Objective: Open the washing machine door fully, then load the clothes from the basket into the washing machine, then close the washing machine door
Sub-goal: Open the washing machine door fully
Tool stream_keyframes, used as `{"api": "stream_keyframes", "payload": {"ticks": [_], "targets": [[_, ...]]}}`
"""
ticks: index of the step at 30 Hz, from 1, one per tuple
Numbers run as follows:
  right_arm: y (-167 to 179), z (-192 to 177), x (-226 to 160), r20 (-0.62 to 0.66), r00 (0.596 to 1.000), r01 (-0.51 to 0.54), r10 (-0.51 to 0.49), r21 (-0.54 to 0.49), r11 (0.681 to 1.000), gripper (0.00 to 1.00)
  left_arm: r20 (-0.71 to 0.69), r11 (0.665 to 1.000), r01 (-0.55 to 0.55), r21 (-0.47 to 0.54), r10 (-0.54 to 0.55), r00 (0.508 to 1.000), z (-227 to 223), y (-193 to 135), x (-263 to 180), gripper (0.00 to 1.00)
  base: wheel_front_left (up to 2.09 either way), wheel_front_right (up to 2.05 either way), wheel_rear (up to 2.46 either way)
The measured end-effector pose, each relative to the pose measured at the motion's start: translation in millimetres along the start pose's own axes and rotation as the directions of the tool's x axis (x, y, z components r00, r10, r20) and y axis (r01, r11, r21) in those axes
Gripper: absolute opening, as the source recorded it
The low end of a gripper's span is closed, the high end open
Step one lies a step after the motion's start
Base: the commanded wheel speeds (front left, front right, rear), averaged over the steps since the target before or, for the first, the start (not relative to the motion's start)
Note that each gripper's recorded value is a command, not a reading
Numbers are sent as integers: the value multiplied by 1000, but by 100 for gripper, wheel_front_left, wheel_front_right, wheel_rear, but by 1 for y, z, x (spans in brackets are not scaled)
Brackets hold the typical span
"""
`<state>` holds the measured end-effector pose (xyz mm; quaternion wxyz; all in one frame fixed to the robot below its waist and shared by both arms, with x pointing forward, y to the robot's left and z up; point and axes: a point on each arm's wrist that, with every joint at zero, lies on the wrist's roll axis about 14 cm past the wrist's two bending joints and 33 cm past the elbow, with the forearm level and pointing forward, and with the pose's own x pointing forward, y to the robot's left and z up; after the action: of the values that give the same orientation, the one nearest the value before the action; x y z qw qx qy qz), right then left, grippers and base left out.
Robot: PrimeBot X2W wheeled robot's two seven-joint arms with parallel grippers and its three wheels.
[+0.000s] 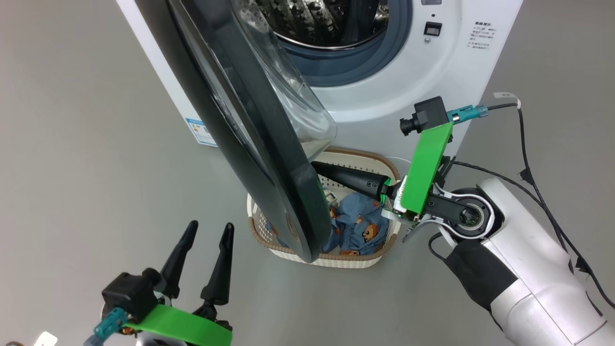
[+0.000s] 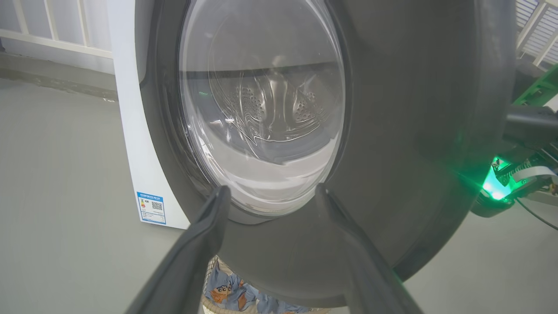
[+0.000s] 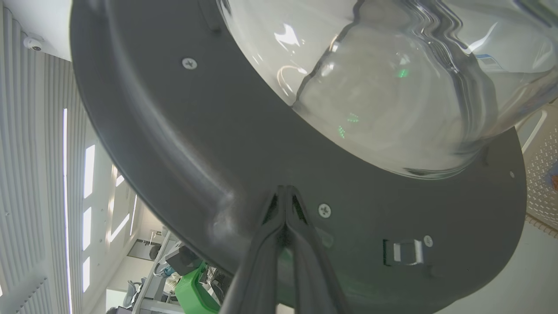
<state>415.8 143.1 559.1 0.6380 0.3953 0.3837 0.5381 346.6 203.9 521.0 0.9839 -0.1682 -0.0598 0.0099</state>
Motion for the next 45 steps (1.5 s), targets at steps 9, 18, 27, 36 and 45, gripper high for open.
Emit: {"api": "stream_keyframes", "payload": {"ticks": [9,18,27,36,45], "targets": [[-8,6,-18,91,994,53,-52,-7,999,100,-2,999,41,-4,-41,999,1,-6,2,100,0,0,0],[-29,16,-64,226,963,149,-145,1,989,100,-11,995,97,-19,-98,995,1,-14,8,100,0,0,0],[-51,9,-120,345,906,245,-245,46,969,100,-33,990,140,-22,-141,989,-5,-23,4,100,0,0,0],[-65,-5,-166,423,843,333,-332,74,940,100,-41,987,159,-27,-160,986,-7,-27,-3,100,0,0,0],[-77,-13,-214,538,738,445,-408,67,893,100,-35,981,193,-36,-194,980,-6,-37,-2,100,0,0,0]]}}
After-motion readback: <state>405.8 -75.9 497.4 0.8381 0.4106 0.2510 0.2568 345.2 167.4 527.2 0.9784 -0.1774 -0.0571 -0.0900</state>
